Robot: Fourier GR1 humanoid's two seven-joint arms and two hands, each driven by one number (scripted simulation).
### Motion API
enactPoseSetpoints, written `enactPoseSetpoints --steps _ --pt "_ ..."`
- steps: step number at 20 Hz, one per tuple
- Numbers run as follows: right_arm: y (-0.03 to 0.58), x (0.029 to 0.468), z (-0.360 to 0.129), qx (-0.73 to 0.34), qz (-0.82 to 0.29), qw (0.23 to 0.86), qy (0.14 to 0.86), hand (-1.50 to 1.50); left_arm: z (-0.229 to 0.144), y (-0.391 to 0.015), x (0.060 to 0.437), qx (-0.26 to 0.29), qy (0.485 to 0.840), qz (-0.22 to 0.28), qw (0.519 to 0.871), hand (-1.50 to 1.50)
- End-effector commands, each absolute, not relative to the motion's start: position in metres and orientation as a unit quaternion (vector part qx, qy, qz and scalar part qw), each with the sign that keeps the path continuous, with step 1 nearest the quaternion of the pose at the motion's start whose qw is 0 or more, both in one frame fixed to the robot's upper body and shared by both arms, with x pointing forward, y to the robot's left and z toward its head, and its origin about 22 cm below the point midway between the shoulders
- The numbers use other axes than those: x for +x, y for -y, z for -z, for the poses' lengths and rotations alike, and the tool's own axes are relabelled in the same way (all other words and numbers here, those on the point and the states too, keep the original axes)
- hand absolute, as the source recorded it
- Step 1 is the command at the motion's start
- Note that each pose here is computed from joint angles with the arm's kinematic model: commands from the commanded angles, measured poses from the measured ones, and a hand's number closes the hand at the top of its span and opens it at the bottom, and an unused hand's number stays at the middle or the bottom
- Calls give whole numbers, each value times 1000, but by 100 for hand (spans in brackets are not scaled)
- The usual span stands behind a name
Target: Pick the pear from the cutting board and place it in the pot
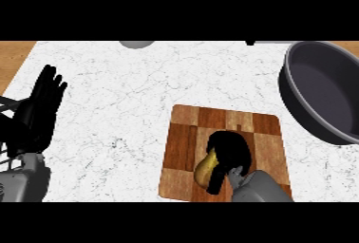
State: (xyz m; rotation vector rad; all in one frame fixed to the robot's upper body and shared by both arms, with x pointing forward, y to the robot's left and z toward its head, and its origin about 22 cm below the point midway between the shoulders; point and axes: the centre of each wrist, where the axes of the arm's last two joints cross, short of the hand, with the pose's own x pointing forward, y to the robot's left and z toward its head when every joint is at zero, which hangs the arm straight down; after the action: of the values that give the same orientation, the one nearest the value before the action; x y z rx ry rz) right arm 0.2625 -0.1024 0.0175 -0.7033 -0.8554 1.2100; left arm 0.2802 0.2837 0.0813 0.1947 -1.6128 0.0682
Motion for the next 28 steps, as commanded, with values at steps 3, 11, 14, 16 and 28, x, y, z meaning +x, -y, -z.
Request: enactPoseSetpoints --steps 3,11,14,16,28 --pt "116 258 -3 -312 -554 672 380 150 -80 -284 271 87 718 -31 690 0" --pt "107 232 -22 -180 -612 581 505 150 -86 -288 283 95 717 -24 690 0" --pt "122 222 -41 -194 -599 572 526 150 -85 -272 286 96 724 -31 682 0" --pt "123 223 -52 -210 -578 580 534 150 -68 -282 274 93 718 -33 689 0" --pt "170 203 -145 -370 -274 524 716 150 -73 -283 273 99 713 -38 693 0"
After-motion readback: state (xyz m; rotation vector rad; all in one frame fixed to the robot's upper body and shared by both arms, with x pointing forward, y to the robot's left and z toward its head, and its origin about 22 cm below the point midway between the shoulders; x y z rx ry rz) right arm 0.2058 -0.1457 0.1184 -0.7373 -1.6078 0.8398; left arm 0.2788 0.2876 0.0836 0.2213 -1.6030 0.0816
